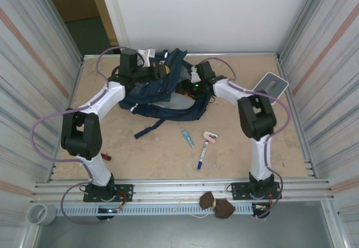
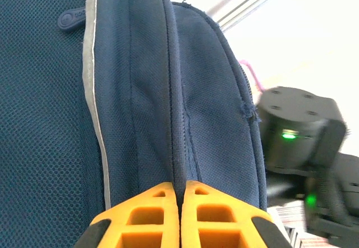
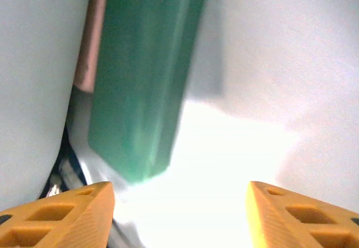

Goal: Pack the student bag

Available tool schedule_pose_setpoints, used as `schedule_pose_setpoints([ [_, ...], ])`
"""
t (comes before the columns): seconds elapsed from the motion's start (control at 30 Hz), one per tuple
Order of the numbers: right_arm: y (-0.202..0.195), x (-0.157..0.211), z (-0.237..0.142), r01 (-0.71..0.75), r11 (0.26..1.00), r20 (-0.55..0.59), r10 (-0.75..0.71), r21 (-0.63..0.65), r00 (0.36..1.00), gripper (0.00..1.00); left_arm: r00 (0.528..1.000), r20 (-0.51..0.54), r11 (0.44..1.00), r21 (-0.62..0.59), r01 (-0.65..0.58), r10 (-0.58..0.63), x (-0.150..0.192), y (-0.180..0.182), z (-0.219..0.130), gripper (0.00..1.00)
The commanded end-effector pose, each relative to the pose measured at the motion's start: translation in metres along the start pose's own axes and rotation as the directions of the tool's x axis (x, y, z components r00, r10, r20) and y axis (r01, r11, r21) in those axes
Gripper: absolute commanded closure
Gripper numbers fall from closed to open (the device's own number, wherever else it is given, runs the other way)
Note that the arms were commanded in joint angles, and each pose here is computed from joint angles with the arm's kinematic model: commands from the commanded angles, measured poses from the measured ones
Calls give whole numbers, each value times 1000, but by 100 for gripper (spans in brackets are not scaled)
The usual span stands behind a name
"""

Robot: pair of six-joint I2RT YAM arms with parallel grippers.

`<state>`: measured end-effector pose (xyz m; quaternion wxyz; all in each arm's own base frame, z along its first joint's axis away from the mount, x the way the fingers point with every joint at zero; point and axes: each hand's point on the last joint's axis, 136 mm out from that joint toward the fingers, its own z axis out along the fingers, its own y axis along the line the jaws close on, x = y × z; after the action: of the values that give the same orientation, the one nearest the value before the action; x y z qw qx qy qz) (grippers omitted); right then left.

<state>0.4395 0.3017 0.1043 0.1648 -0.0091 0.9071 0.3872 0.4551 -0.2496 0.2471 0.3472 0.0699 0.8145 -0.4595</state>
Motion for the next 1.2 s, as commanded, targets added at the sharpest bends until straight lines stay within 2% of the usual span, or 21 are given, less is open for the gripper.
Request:
schedule_pose_setpoints([
  [0.0, 11, -22, -69, 52, 999, 166, -50, -7, 985, 35, 999, 24, 999, -25, -34, 35, 2, -3, 8, 99],
  [0.1, -16, -10, -107, 18, 994, 230, -42, 103, 972, 30, 998, -45, 996, -70, -56, 52, 27, 7, 31, 90],
  [0.23, -45, 5, -146, -39, 968, 303, -39, 247, 952, 25, 978, -171, 983, -118, -138, 116, 52, 8, 47, 65],
  [0.3, -39, 15, -149, -20, 968, 308, -60, 251, 950, 24, 970, -161, 966, -156, -207, 182, 52, 6, 36, 53],
  [0.43, -29, 38, -131, 26, 955, 282, -113, 294, 953, 17, 961, -50, 906, -323, -274, 273, 39, 17, -15, 38],
  [0.5, -37, 42, -120, 4, 945, 278, -100, 326, 955, 15, 969, 3, 892, -391, -228, 248, 39, 31, -41, 35],
  [0.7, -58, 43, -69, -51, 941, 230, -29, 334, 973, 13, 994, 106, 861, -508, 34, 24, 56, 92, -102, 34],
  [0.8, -79, 46, -49, -65, 921, 190, -9, 384, 982, 20, 991, 133, 846, -528, 80, -11, 65, 102, -120, 34],
  [0.9, -107, 51, -45, -83, 896, 160, 13, 437, 987, 36, 994, 109, 834, -548, 68, -10, 74, 100, -131, 33],
  [0.93, -116, 52, -48, -92, 886, 155, 23, 454, 988, 44, 995, 99, 834, -548, 62, -9, 78, 97, -134, 33],
  [1.03, -144, 54, -66, -114, 851, 153, 41, 512, 987, 59, 996, 84, 842, -539, 18, 32, 83, 87, -141, 33],
  [1.17, -180, 44, -98, -149, 791, 172, 56, 593, 984, 65, 983, 35, 834, -535, -135, 181, 81, 66, -141, 33],
])
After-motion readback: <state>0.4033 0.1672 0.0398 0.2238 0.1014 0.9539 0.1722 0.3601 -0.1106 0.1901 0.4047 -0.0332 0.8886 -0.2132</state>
